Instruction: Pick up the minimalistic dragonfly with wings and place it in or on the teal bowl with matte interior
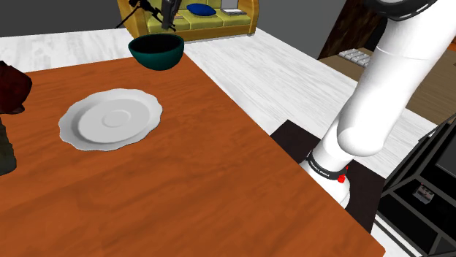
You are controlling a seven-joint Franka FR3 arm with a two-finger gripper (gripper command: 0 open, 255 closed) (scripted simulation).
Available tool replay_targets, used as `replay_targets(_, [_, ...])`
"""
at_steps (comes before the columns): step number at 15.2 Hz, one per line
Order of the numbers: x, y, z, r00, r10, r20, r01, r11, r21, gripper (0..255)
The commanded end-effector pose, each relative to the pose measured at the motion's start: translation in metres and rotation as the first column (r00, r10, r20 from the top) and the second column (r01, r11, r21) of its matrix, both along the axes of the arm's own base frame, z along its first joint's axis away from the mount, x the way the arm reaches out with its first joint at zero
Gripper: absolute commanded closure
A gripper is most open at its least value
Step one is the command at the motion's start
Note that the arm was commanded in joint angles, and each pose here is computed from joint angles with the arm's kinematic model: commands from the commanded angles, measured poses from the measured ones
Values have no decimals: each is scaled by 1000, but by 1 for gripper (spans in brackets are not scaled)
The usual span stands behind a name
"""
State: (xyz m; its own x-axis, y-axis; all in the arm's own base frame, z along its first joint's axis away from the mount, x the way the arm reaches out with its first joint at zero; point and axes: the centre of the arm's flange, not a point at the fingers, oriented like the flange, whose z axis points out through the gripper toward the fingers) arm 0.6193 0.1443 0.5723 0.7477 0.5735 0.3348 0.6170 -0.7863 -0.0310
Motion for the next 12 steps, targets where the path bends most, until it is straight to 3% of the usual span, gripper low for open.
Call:
replay_targets(1, [18,-12,-2,1000,1,0,-1,1000,0,255])
replay_targets(9, [18,-12,-46,1000,1,0,-1,1000,0,255])
replay_targets(12, [18,-12,-46,1000,1,0,-1,1000,0,255])
